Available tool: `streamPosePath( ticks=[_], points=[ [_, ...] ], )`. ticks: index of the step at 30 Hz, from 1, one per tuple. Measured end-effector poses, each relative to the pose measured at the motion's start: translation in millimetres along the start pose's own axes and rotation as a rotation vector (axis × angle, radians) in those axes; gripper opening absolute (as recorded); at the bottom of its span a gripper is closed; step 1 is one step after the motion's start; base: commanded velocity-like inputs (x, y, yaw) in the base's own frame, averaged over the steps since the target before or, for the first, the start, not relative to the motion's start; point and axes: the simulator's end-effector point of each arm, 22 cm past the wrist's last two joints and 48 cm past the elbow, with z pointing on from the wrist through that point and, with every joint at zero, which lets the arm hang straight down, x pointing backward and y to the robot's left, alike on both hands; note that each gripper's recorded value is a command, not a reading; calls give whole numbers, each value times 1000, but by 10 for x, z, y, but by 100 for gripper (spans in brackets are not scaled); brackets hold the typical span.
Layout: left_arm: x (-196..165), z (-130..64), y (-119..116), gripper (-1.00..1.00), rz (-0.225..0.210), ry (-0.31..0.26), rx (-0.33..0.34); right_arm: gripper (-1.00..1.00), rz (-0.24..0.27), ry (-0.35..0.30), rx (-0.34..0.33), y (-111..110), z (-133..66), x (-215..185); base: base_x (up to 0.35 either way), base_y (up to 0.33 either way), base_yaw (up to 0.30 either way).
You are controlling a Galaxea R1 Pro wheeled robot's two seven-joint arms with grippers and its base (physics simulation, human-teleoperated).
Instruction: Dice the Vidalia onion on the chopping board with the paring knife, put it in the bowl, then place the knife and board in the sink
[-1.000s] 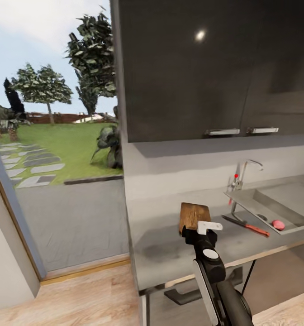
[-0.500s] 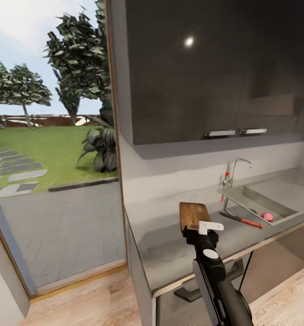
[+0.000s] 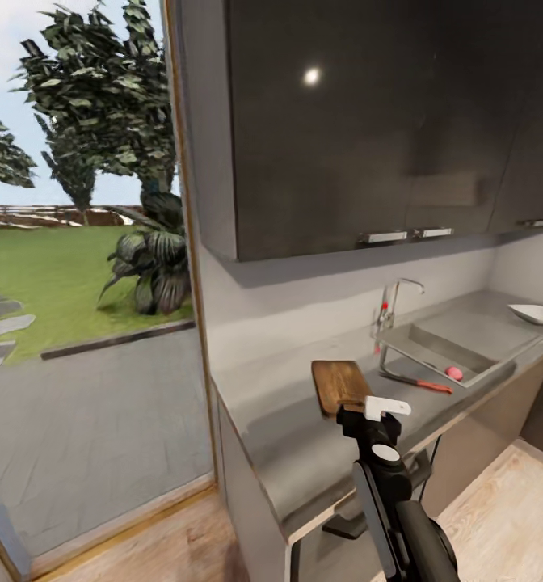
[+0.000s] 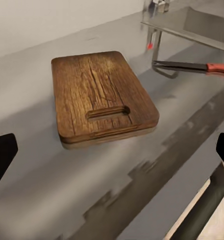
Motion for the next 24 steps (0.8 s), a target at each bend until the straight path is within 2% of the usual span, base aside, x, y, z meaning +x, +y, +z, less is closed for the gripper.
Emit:
streamPosePath(
  ticks=[6, 10, 18, 24],
  points=[
    [3, 0, -4, 100, 0, 0, 0, 100, 1, 1, 2, -9, 1, 1, 161, 209, -277],
    [9, 1, -2, 100, -1, 2, 0, 100, 1, 1, 2, -9, 4, 2, 93, 70, -243],
    [83, 0, -4, 100, 0, 18, 0, 100, 1, 1, 18, -45, 8, -8, 8, 6, -35],
    [141, -1, -8, 100, 0, 30, 1, 100, 0, -19, 86, -160, 46, -282, 0, 0, -1]
  ],
)
